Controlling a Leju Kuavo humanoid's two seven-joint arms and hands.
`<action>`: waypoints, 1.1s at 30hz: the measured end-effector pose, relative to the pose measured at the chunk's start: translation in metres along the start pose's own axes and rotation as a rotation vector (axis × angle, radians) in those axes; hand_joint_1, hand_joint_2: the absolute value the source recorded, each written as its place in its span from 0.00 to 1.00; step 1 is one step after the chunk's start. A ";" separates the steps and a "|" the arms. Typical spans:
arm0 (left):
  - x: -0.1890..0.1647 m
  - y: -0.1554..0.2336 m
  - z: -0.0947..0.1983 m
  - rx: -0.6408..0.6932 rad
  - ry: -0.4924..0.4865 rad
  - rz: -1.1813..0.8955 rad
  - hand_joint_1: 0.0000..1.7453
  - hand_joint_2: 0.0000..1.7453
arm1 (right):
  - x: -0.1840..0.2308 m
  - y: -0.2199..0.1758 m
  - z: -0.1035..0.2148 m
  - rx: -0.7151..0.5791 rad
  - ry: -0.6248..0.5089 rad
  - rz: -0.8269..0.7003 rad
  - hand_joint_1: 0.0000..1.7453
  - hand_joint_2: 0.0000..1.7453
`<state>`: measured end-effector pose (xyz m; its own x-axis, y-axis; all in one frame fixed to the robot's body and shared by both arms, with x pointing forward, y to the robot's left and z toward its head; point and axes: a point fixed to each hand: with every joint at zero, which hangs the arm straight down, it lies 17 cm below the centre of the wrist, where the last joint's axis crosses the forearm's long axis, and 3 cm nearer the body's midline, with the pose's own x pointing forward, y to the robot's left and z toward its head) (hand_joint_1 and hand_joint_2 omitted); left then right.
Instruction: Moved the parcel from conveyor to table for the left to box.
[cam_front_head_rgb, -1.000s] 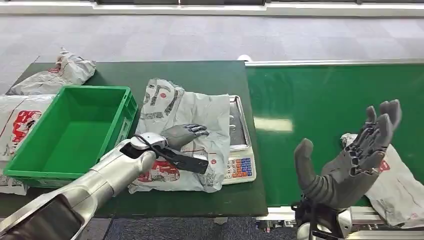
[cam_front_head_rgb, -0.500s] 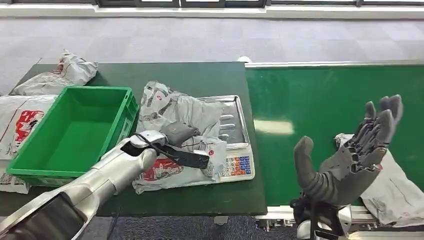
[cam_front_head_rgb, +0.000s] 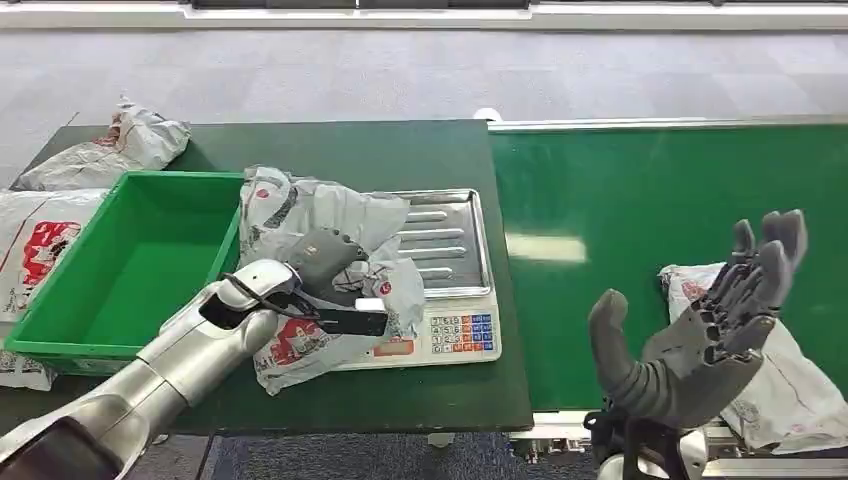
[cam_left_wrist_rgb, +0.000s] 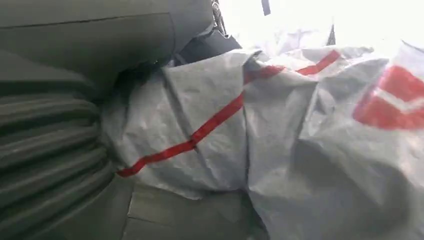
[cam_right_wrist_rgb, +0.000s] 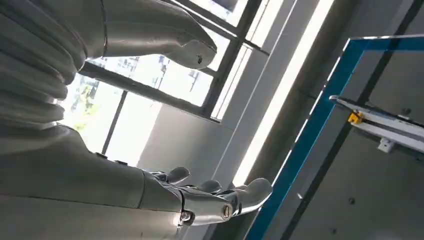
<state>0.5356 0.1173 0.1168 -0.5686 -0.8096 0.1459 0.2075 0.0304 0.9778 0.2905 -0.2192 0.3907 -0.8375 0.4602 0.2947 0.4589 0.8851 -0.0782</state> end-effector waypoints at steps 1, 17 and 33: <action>0.002 0.013 0.003 0.036 -0.009 0.004 1.00 1.00 | 0.001 -0.002 0.001 0.000 0.000 0.006 0.00 1.00; 0.000 0.138 0.060 0.387 -0.047 -0.124 1.00 1.00 | 0.002 -0.017 0.016 0.002 0.033 0.037 0.00 1.00; -0.081 0.196 0.129 0.629 0.181 -0.270 1.00 1.00 | 0.000 -0.026 0.023 0.005 0.049 0.075 0.00 1.00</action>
<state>0.5197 0.2644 0.3162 -0.3825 -0.9198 -0.0878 -0.4521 0.1035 0.8859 0.2718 -0.2402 0.3704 -0.7855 0.5211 0.3337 0.5178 0.8488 -0.1067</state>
